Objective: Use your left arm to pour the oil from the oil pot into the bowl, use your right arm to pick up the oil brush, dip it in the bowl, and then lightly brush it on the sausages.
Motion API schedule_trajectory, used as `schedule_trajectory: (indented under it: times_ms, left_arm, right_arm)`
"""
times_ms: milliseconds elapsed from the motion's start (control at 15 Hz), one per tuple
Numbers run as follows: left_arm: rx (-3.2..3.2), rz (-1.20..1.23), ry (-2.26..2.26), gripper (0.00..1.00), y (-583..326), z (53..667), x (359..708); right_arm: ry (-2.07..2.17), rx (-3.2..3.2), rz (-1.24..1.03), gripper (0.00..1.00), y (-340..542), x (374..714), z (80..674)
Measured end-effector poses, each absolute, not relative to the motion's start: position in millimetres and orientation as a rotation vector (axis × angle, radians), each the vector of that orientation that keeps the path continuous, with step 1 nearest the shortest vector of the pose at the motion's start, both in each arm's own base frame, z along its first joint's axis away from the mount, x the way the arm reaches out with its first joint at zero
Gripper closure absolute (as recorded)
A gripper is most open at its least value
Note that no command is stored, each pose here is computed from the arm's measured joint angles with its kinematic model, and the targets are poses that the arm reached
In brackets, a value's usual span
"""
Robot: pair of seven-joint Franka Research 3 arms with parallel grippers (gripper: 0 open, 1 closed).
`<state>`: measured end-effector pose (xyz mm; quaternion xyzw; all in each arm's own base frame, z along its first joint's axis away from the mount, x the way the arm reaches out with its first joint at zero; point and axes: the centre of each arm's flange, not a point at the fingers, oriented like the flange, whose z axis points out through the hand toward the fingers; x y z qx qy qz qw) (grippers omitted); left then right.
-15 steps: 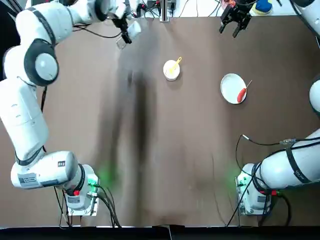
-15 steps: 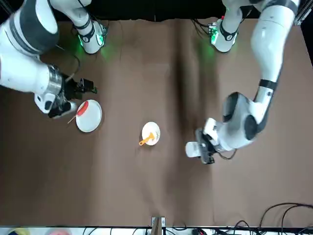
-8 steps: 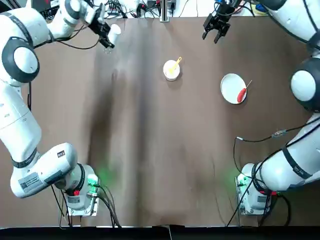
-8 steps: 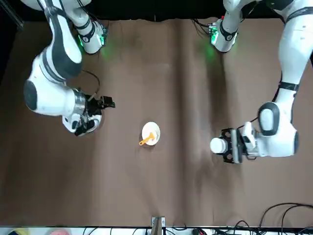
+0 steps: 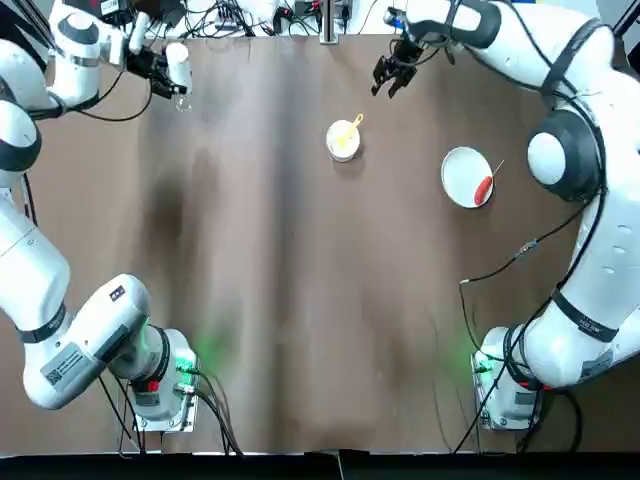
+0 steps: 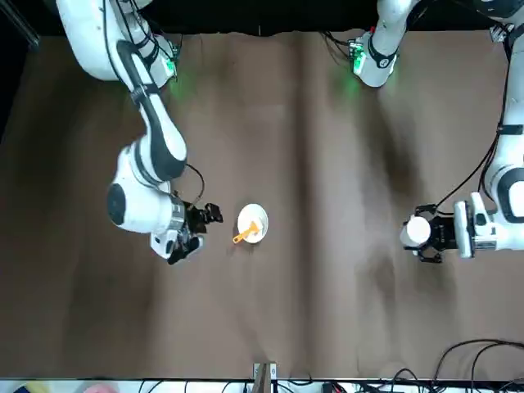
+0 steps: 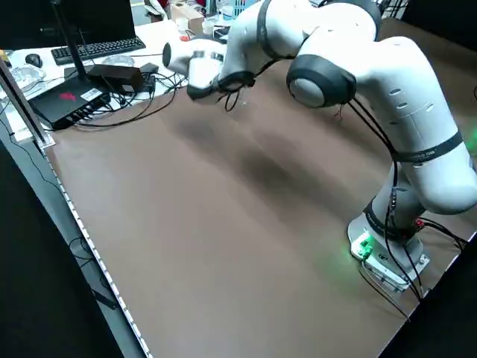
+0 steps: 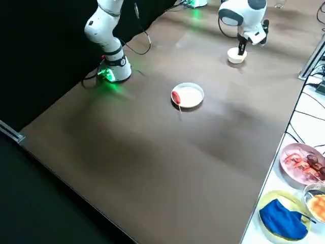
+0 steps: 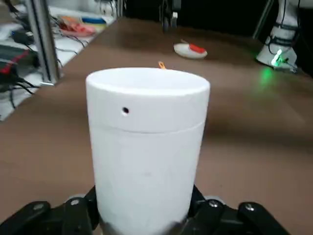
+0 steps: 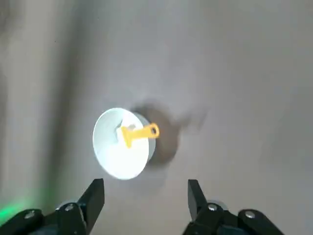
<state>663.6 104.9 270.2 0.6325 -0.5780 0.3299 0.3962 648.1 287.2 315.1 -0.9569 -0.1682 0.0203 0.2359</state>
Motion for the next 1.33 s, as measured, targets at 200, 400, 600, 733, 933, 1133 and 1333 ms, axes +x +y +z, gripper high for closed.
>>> schedule_trajectory:
  times_ms: [200,400,600,733,933,1133,1333]
  left_arm:
    - [1.487,1.001,-1.435,0.37,148.6,254.1,647.5]
    - [1.414,1.183,-1.438,0.37,186.6,241.4,635.3]
    - [1.442,1.275,-1.344,0.37,217.9,219.9,624.6]
    - [1.48,1.289,-1.292,0.37,236.2,201.1,615.4]
    - [1.582,1.259,-1.264,0.37,264.3,173.5,601.2]
    - [1.624,1.217,-1.266,0.37,272.8,157.9,593.3]
    - [1.644,1.199,-1.274,0.37,269.2,152.4,595.4]
  right_arm:
    - [-0.534,-2.565,-0.049,0.22,293.8,659.7,296.7]
    - [-0.544,-2.521,-0.078,0.36,295.3,666.1,268.2]
    - [-0.545,-2.511,-0.066,0.53,296.6,667.1,251.1]
    - [-0.55,-2.512,-0.072,0.54,298.2,666.9,242.5]
    - [-0.55,-2.519,-0.082,0.54,304.0,665.0,225.9]
    - [-0.555,-2.525,-0.09,0.54,311.7,662.1,217.5]
    - [-0.561,-2.524,-0.081,0.54,317.1,658.9,212.1]
